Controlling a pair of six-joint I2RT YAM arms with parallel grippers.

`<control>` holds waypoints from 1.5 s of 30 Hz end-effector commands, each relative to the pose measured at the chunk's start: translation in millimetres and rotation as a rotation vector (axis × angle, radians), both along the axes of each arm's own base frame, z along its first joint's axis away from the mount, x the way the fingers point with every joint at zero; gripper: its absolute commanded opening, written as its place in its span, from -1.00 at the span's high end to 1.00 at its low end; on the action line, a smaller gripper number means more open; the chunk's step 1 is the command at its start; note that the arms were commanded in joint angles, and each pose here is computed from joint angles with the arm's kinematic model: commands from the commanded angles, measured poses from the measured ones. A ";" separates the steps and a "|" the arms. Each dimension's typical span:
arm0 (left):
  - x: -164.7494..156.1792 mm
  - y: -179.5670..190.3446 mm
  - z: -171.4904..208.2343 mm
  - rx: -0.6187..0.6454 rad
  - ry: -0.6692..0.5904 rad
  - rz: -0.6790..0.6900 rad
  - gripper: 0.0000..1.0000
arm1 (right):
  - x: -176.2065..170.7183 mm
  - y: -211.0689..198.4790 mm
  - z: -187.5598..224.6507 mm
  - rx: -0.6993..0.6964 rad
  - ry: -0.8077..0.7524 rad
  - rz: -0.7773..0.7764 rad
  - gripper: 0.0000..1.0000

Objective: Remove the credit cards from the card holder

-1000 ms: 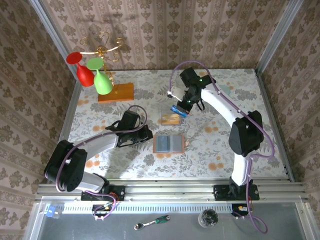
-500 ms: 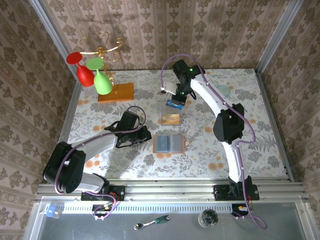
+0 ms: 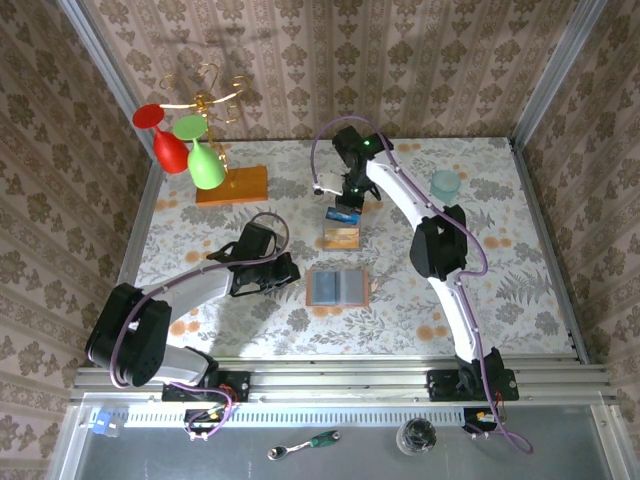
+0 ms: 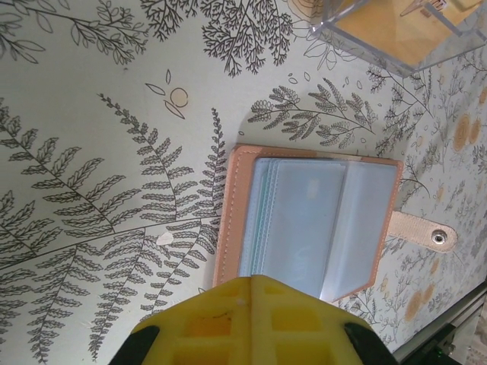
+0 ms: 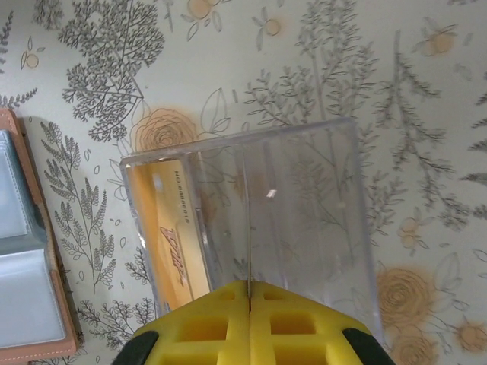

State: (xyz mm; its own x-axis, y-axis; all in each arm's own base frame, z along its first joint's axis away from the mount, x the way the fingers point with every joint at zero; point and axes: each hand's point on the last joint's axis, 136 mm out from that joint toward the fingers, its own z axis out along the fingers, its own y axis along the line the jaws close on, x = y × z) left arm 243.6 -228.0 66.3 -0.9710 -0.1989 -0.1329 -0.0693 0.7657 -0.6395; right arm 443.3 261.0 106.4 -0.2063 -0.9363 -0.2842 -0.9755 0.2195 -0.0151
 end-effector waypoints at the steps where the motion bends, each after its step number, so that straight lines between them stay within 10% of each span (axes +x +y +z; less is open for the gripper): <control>1: 2.5 3.2 -0.9 0.018 0.003 -0.004 0.92 | -9.3 -2.7 -7.4 -0.040 0.035 0.045 0.91; 8: 2.6 3.3 -3.4 0.018 0.009 -0.002 0.92 | -0.2 -7.5 -3.7 -0.066 -0.009 0.017 0.48; 45: -0.2 4.1 -4.3 -0.004 -0.007 0.005 0.92 | 9.9 -3.4 -14.0 -0.077 -0.182 -0.102 -0.12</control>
State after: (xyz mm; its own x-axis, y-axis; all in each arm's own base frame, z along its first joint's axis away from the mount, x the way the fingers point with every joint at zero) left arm 243.8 -225.8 61.1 -0.9701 -0.2049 -0.1297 -0.0764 0.7659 -0.6384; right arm 443.1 259.3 84.7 -0.2441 -0.9364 -0.2521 -0.9467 0.2864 -0.1473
